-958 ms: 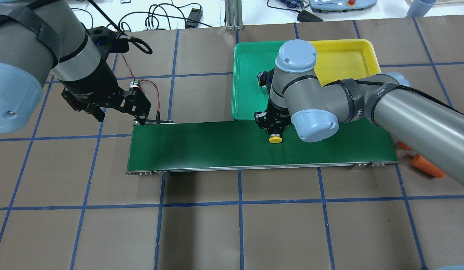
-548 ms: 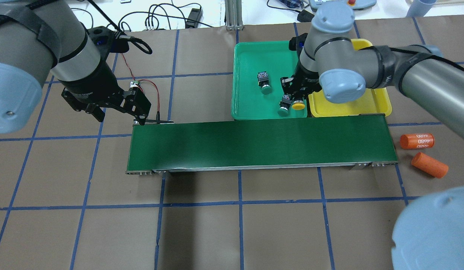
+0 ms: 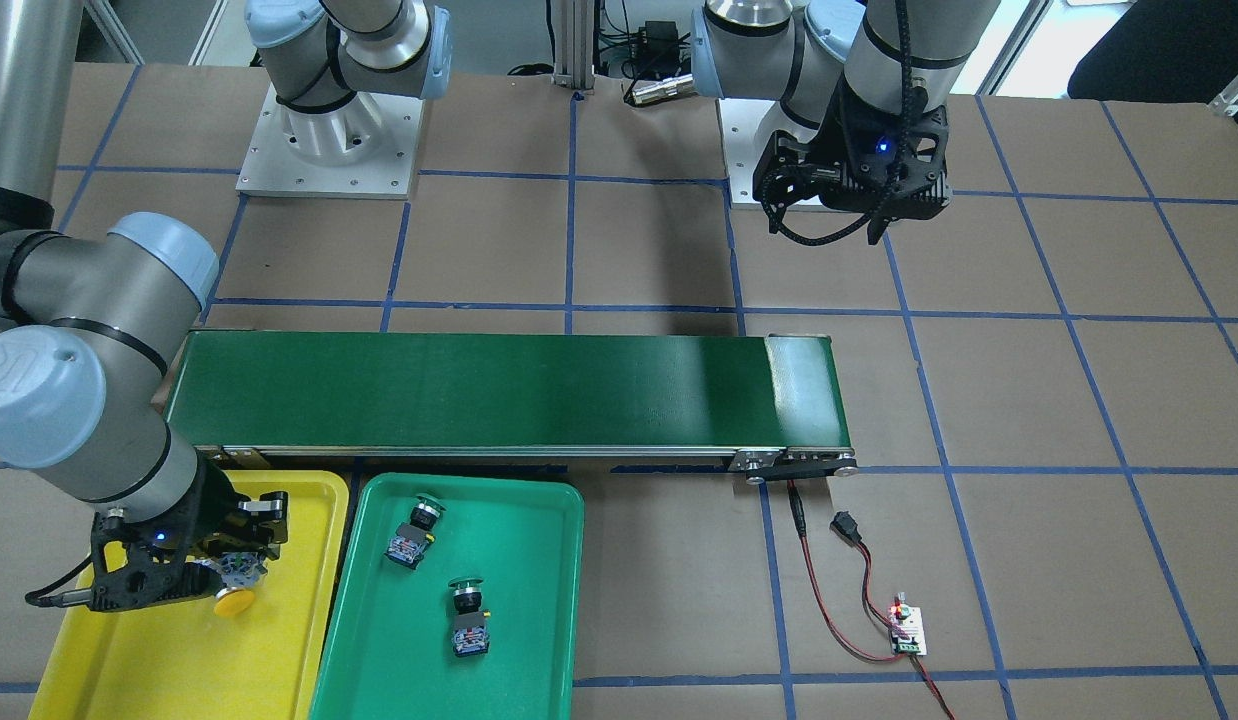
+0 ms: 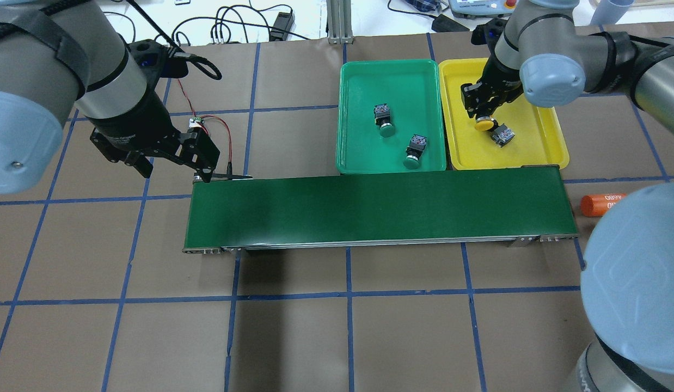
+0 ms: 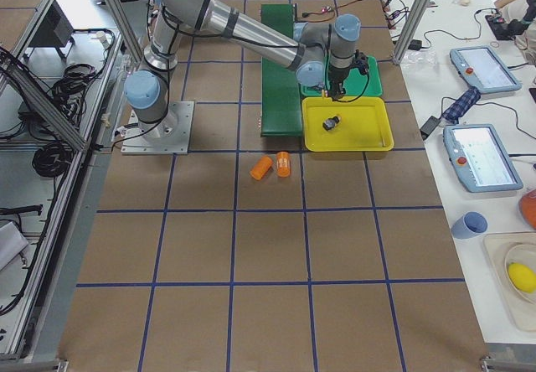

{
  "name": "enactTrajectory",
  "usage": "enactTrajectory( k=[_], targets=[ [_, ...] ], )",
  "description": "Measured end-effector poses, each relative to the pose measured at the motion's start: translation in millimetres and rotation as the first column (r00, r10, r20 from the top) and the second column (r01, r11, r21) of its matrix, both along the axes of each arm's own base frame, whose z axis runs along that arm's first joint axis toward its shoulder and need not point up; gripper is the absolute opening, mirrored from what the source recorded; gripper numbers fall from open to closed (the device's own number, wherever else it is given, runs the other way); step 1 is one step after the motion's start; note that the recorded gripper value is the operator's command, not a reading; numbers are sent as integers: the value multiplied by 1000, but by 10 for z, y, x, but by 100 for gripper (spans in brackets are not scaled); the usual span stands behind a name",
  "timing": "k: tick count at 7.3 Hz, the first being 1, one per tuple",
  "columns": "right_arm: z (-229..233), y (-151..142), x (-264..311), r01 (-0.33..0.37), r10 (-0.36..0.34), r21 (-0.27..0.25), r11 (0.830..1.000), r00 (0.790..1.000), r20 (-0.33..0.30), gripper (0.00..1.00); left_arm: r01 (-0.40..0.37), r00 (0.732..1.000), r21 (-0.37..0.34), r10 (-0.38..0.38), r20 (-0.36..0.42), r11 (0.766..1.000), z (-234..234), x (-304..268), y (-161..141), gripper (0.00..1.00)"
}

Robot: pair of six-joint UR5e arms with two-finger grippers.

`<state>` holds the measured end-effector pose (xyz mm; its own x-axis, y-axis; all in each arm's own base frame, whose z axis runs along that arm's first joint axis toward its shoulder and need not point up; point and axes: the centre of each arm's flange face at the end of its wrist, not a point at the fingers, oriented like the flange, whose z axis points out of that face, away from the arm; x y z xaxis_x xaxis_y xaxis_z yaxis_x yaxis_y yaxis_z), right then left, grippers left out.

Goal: Sort buttons by color to trays

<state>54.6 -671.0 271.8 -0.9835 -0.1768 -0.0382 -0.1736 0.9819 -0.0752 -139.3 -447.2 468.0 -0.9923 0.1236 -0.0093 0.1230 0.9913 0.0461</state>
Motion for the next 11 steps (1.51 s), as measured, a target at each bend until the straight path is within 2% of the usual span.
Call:
enactTrajectory(
  k=[2, 3, 5, 6, 7, 8, 9, 11],
  targets=[
    [86, 31, -63, -5, 5, 7, 1000, 1000, 2, 100, 0, 1000, 1, 0, 0, 1000, -7, 0, 2, 100],
    [298, 113, -36, -2, 2, 7, 1000, 1000, 2, 100, 0, 1000, 2, 0, 0, 1000, -8, 0, 2, 100],
    [1050, 521, 151, 5, -5, 26, 1000, 1000, 3, 100, 0, 1000, 2, 0, 0, 1000, -8, 0, 3, 100],
    [1391, 770, 277, 14, -14, 37, 999, 1000, 4, 94, 0, 1000, 1, 0, 0, 1000, -5, -1, 2, 100],
    [1701, 1053, 507, 20, -20, 46, 999, 1000, 5, 100, 0, 1000, 0, 0, -1, 1000, -2, -1, 1, 100],
    [1954, 1339, 807, 10, -10, 48, 999, 1000, 5, 100, 0, 1000, 0, 0, 0, 1000, -2, -1, 1, 100],
    [2132, 1574, 1044, -3, 3, 43, 999, 1000, 5, 100, 0, 1000, 0, 0, 0, 1000, 0, 0, 0, 100],
    [2235, 1807, 1187, -23, 23, 43, 999, 1000, 1, 100, -1, 1000, -3, 1, 0, 1000, 7, 10, -9, 100]
  ],
)
